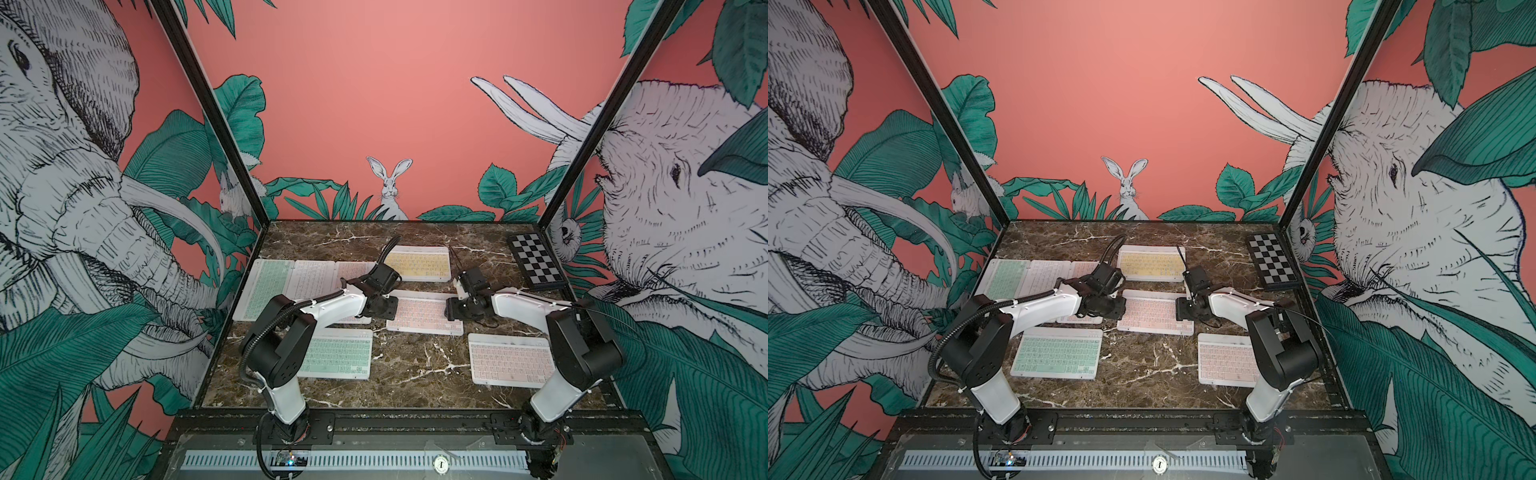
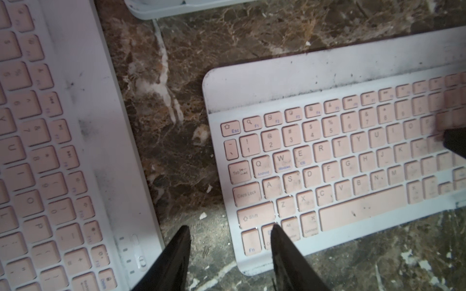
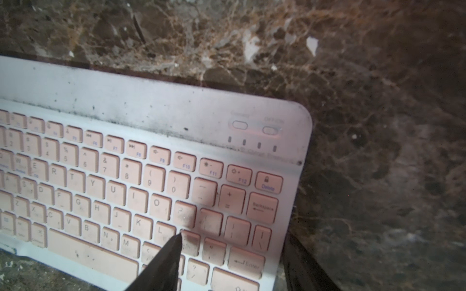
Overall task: Stack the numeric keypads
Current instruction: Move the numeric keypad to the center of the board, then pick up the numeric keypad from the center of the board.
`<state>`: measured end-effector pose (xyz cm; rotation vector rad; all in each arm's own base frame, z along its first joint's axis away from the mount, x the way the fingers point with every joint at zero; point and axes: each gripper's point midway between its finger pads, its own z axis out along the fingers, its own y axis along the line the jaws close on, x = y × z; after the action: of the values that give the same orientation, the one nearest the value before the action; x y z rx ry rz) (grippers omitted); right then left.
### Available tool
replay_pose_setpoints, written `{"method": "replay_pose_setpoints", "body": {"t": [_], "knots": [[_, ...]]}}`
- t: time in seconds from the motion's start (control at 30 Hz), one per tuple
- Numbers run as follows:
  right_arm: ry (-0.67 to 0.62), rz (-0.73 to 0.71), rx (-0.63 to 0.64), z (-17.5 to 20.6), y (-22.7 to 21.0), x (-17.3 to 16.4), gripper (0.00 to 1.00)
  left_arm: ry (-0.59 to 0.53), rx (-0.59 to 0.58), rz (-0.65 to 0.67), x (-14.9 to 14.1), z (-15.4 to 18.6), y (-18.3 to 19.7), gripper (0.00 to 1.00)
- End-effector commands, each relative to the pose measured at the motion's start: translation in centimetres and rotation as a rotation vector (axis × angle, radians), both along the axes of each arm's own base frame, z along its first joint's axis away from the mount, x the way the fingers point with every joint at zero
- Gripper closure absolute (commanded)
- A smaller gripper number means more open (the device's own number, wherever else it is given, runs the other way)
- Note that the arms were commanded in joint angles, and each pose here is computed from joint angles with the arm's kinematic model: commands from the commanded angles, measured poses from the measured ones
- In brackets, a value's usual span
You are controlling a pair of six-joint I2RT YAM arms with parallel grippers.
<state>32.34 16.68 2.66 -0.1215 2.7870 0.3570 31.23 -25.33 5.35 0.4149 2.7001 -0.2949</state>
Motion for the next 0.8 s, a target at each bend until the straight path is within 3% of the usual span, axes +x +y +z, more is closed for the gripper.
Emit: {"method": "replay_pose_setpoints", "body": {"t": [0.0,0.77], "knots": [[0.042,0.0,0.051,0.2,0.2,-1.0,0.37,0.0,0.006,-0.019,0.2,0.1,-0.5,0.46],[0.053,-0.057,0.105,0.1,-1.0,-1.5,0.37,0.03,0.001,-0.069,-0.3,-1.9,-2.5,0.47]]}}
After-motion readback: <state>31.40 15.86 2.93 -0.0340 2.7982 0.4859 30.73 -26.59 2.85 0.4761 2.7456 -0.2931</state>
